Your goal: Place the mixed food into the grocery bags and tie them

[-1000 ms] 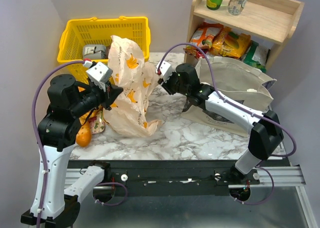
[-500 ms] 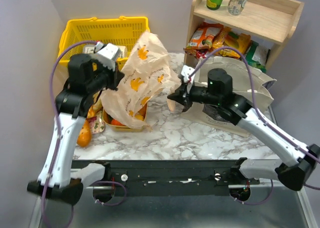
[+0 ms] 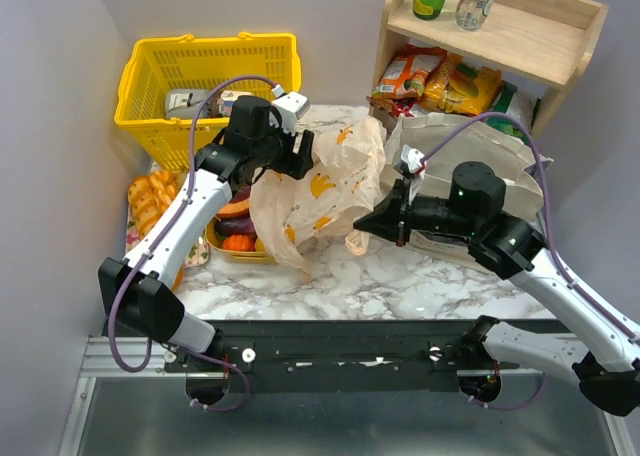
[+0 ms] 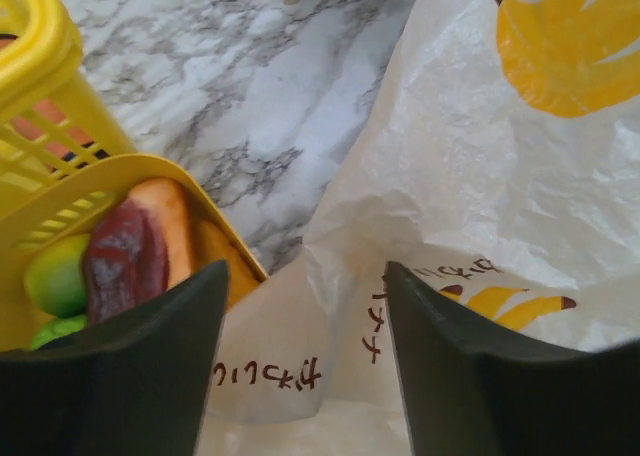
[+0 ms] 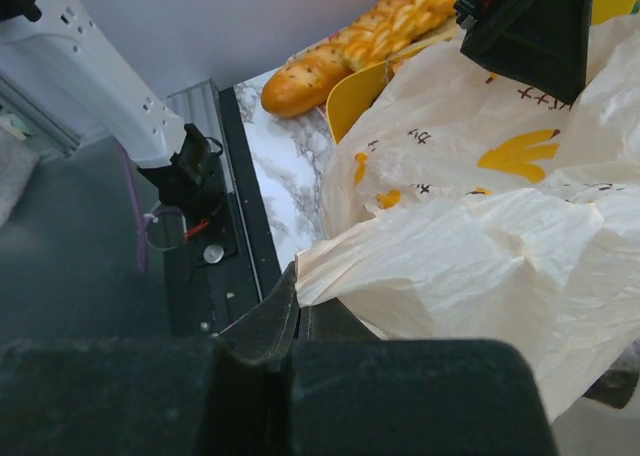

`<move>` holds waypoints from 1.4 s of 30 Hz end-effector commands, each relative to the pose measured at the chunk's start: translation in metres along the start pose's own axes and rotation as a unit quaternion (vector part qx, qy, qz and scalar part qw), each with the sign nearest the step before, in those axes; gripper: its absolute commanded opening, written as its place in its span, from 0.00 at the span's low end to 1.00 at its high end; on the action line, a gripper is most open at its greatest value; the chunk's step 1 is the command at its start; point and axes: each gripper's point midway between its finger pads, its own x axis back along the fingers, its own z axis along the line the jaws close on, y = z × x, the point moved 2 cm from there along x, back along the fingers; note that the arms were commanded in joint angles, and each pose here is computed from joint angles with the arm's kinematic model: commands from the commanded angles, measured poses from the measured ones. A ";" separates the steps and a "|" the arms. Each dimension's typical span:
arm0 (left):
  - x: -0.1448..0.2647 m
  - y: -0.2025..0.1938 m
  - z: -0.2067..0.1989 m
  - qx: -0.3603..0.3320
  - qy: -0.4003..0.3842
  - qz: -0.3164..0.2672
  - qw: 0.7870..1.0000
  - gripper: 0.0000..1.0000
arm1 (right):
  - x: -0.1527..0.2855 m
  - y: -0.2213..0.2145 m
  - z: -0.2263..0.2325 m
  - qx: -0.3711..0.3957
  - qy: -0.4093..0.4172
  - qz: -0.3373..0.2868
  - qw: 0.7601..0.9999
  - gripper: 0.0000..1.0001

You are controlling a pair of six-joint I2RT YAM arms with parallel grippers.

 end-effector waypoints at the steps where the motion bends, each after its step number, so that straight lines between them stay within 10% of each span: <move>1: 0.053 0.043 0.033 0.011 0.159 -0.105 0.982 0.89 | -0.026 0.007 -0.011 -0.084 -0.011 -0.010 0.996 0.01; 5: 0.101 0.043 0.037 0.004 0.211 -0.162 0.964 0.99 | -0.045 0.018 -0.028 -0.119 -0.036 -0.020 0.992 0.01; 13: 0.097 -0.027 -0.059 -0.072 -0.090 -0.110 0.987 0.99 | -0.051 0.053 -0.042 -0.146 -0.078 -0.068 0.984 0.01; 25: 0.052 -0.048 -0.082 -0.093 -0.159 -0.043 0.982 0.99 | -0.037 0.059 -0.041 -0.151 -0.098 -0.091 0.980 0.01; 42: 0.088 -0.045 -0.107 -0.096 -0.190 -0.062 0.975 0.99 | -0.032 0.047 -0.054 -0.143 -0.144 -0.084 0.976 0.01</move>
